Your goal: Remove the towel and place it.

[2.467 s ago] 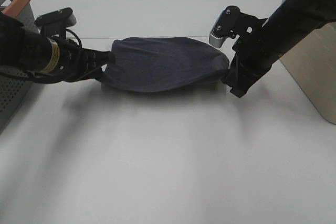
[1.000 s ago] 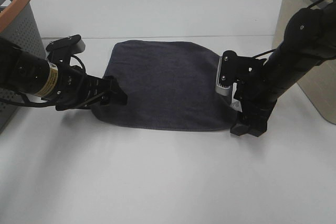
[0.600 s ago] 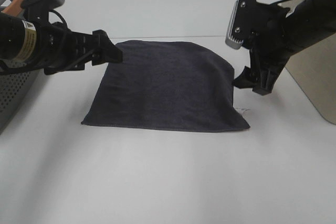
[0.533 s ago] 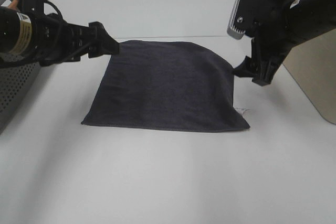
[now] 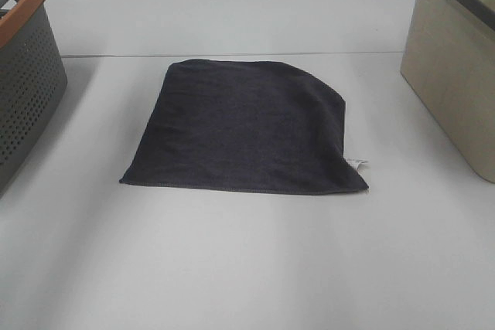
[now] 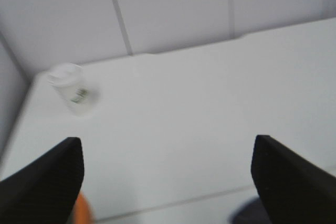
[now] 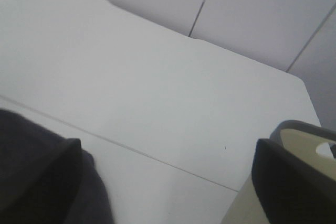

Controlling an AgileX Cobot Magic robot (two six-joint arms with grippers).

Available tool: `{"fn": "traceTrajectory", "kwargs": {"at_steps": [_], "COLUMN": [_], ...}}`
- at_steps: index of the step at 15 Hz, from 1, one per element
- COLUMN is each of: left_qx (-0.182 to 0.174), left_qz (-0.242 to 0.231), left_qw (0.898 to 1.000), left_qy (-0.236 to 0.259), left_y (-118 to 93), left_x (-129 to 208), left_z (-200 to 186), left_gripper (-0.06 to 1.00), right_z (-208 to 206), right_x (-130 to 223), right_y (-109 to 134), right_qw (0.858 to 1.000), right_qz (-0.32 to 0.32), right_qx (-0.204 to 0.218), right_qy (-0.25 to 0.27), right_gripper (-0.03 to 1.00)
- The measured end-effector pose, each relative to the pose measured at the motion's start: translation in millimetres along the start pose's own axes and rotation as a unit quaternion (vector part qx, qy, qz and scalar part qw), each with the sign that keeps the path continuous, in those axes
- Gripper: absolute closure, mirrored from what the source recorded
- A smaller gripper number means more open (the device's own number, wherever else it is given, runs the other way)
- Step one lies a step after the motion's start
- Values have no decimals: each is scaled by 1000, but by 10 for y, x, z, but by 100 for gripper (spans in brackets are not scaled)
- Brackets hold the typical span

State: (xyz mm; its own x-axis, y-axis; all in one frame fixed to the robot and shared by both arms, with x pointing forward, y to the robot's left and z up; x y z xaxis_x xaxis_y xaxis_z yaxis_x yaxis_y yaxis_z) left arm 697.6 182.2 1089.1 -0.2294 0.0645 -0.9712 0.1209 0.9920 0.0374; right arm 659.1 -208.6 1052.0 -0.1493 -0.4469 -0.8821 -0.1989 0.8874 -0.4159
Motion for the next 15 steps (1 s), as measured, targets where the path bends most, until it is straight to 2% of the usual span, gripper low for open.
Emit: {"fn": "traceTrajectory", "kwargs": {"at_steps": [1, 2, 3, 4, 5, 6, 7, 8, 9, 10, 12, 13, 14, 15], "left_qx": [-61, -110, -145, -166, -167, -164, -150, -135, -97, -83, -74, -76, -78, -79], "left_qz": [38, 65, 87, 100, 91, 74, 52, 28, -9, -26, -59, -64, -65, -66], "left_qw": [997, 992, 986, 981, 980, 981, 982, 982, 981, 979, 971, 966, 959, 956], "left_qy": [-19, -21, -6, 22, 52, 71, 105, 128, 170, 186, 219, 239, 264, 275], "left_y": [208, 372, 492, 605, 678, 709, 786, 867, 947, 971, 1036, 1053, 1053, 1050], "left_x": [-147, -258, -313, -330, -314, -286, -256, -262, -237, -236, -215, -181, -115, -83], "left_z": [-19, -60, -100, -134, -151, -159, -175, -196, -248, -282, -370, -419, -469, -492], "left_gripper": [16, 18, 19, 19, 19, 19, 19, 19, 19, 19, 19, 19, 19, 19], "right_z": [-1, -1, 0, 14, 36, 48, 65, 56, -15, -49, -79, -56, -17, -5], "right_x": [13, 28, -2, -98, -266, -382, -640, -863, -1181, -1263, -1176, -1095, -961, -904], "right_y": [-88, -173, -252, -269, -236, -199, -107, 50, 354, 457, 524, 452, 331, 259], "right_qw": [998, 989, 973, 962, 957, 957, 958, 959, 953, 946, 939, 940, 943, 944], "right_qz": [60, 142, 221, 267, 288, 290, 283, 259, 193, 161, 94, 80, 60, 54], "right_qx": [25, 47, 65, 59, 31, 8, -45, -112, -235, -280, -320, -306, -274, -254], "right_qy": [4, 14, 18, 16, 7, 1, -15, -24, -22, -5, 79, 129, 181, 204], "right_gripper": [12, 12, 12, 13, 13, 13, 13, 13, 13, 13, 14, 14, 14, 14]}}
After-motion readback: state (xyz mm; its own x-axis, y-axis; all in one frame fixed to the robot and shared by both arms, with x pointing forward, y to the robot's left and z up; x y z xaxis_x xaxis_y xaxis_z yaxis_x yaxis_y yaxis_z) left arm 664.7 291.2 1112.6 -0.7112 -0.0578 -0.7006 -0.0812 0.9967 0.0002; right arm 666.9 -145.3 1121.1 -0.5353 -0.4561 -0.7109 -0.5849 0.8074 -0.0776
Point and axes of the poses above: a point on each arm's last joint axis where the gripper is mounted, z pointing out along that axis toward the gripper, y along the wrist's bending axis when the last joint is at zero, x = y × z, the point moved 8 cm from there along z, pointing out along that axis toward the gripper, and after that the axes turned 7 degrees about -z, right-handed, at the moved point
